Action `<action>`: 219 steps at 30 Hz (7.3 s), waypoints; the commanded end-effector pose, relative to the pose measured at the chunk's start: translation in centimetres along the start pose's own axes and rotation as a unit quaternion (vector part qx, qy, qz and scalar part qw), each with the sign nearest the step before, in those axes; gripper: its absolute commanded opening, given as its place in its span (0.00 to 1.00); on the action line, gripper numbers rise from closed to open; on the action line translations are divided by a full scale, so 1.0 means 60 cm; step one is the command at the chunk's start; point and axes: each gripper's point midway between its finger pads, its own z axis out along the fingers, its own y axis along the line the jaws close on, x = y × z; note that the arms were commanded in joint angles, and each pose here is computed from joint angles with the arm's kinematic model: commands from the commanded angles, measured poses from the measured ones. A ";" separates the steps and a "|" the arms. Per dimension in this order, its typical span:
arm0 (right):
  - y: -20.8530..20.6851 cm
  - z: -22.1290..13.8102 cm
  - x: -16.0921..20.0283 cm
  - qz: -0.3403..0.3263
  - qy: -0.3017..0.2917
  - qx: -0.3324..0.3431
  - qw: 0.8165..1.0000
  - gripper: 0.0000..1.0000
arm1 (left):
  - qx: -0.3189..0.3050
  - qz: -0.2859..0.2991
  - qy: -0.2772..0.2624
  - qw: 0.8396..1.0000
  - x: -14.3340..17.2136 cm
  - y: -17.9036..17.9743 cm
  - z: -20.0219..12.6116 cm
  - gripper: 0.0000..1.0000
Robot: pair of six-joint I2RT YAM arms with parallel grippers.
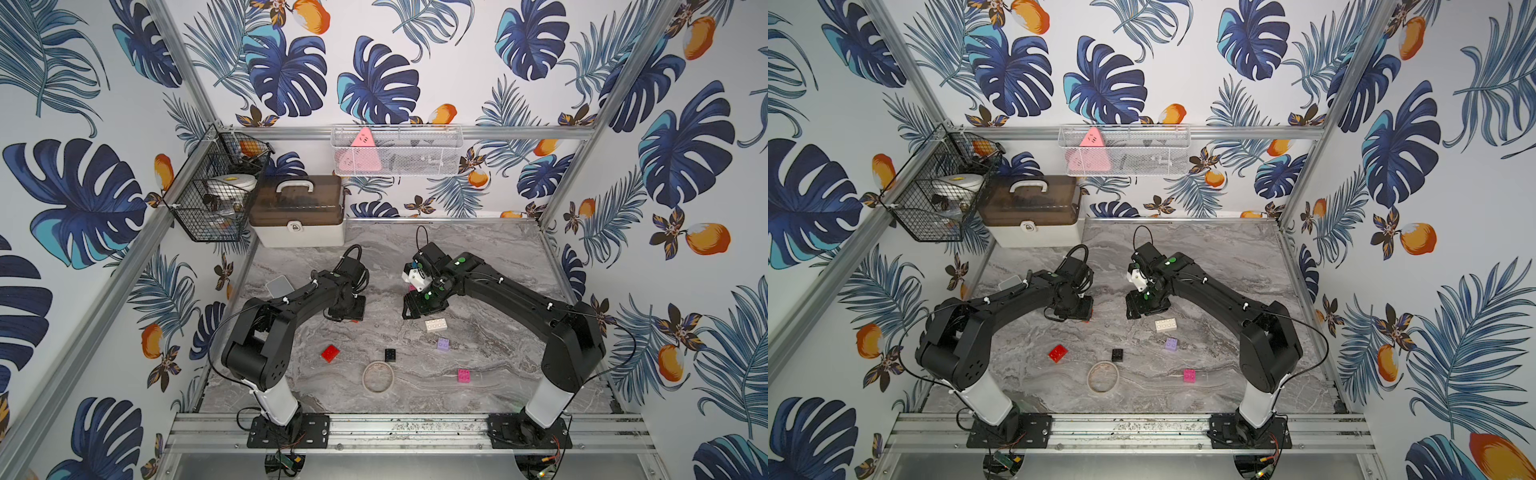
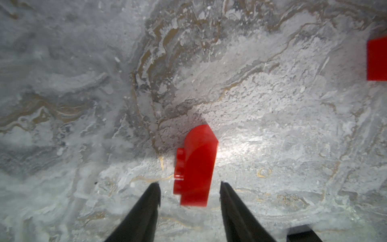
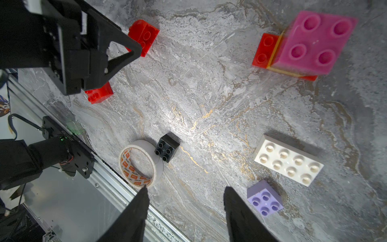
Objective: Assemble the number 1 with lego
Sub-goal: Pick up the lego brick from the center of the board, then place the lego brick at the center of the board, then pick up the lego brick from the center of the board.
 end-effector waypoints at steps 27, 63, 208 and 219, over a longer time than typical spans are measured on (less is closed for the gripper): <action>0.005 -0.098 -0.062 0.107 -0.043 -0.187 0.975 0.65 | 0.050 0.311 -0.343 0.885 -0.100 -0.117 -0.248 0.16; 0.114 -0.144 -0.069 -0.013 -0.084 -0.179 0.980 0.51 | 0.092 0.618 -0.439 0.646 -0.026 -0.221 -0.328 0.17; 0.026 0.242 -0.108 -0.180 -0.044 0.112 0.976 0.42 | 0.187 -0.082 -0.293 0.934 -0.181 0.073 -0.218 0.52; 0.027 0.247 -0.114 -0.169 -0.043 0.109 0.979 0.34 | 0.186 -0.080 -0.293 0.935 -0.180 0.073 -0.217 0.52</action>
